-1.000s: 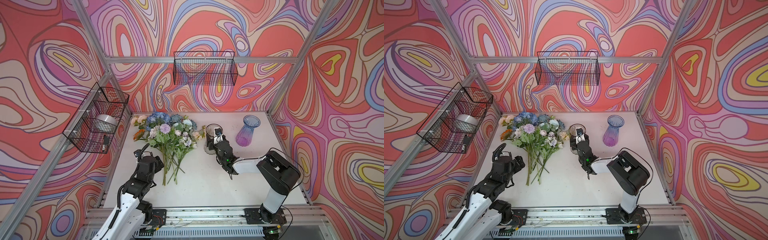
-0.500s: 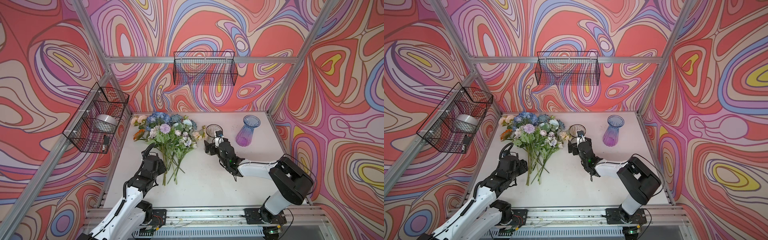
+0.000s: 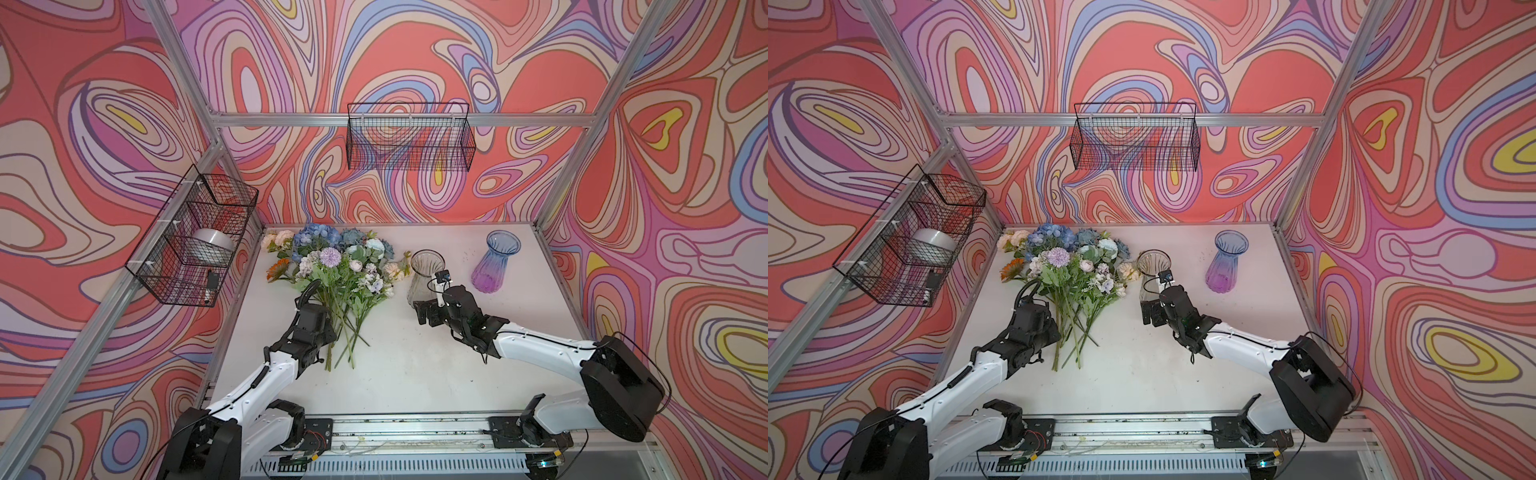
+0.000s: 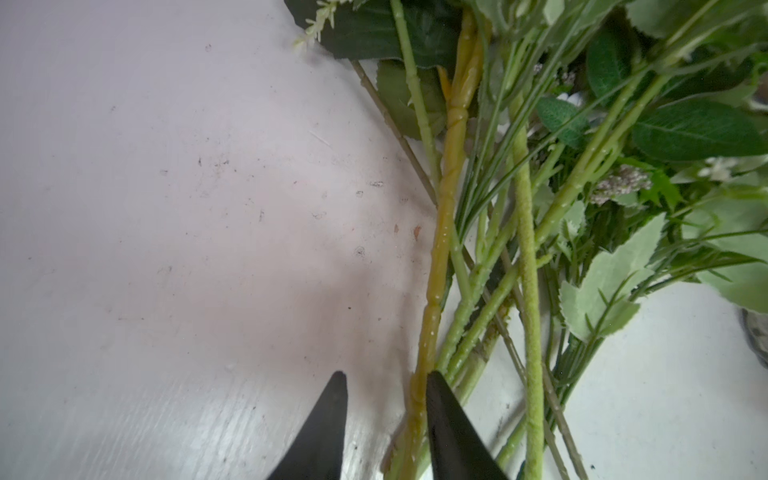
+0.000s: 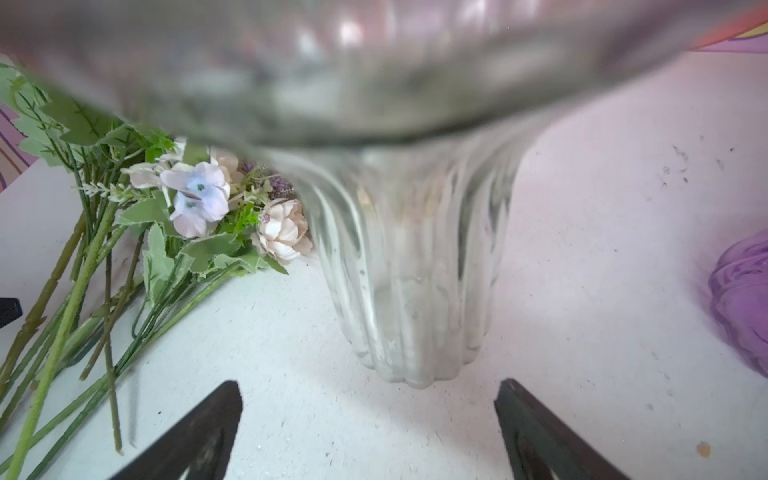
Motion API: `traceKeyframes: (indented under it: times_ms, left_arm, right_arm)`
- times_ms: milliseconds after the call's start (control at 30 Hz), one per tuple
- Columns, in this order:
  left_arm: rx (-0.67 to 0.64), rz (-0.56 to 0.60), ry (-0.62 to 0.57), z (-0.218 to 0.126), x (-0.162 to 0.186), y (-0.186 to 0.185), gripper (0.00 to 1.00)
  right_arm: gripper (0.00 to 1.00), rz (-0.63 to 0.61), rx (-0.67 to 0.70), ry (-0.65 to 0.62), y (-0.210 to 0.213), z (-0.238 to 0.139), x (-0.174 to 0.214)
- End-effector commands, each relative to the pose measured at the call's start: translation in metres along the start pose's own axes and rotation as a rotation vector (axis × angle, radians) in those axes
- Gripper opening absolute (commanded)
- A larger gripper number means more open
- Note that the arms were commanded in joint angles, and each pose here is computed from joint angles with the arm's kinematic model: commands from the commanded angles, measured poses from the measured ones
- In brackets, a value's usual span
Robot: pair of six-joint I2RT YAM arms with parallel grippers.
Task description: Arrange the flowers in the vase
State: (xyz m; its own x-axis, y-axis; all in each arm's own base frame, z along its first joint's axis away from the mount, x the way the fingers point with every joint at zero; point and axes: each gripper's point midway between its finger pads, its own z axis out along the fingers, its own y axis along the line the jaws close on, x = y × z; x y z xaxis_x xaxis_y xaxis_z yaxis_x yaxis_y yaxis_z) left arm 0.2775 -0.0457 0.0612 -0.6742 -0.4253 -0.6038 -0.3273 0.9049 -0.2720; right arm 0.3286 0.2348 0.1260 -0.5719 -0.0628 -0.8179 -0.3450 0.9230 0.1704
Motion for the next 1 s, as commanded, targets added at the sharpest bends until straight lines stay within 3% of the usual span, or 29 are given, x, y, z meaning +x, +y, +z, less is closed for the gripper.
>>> traceKeyframes:
  times_ms: [0, 333, 633, 833, 967]
  left_arm:
    - [0.01, -0.008, -0.061, 0.0, -0.016, -0.005, 0.35]
    - [0.025, -0.002, -0.059, 0.009, -0.018, -0.011, 0.37]
    - [-0.012, -0.011, -0.035, 0.025, -0.01, -0.003, 0.24]
    - [-0.018, -0.008, -0.014, 0.03, -0.006, -0.001, 0.24]
    - [-0.003, -0.007, -0.018, 0.026, -0.01, -0.005, 0.07]
  right_arm:
    - [0.98, 0.002, 0.008, 0.064, -0.002, -0.005, 0.013]
    - [0.98, -0.016, 0.066, 0.065, -0.015, -0.009, 0.02]
    - [0.98, -0.023, 0.091, 0.053, -0.021, -0.018, 0.018]
    - [0.98, -0.025, 0.096, 0.031, -0.021, -0.023, 0.01]
    - [0.98, -0.034, 0.094, 0.013, -0.021, -0.027, 0.003]
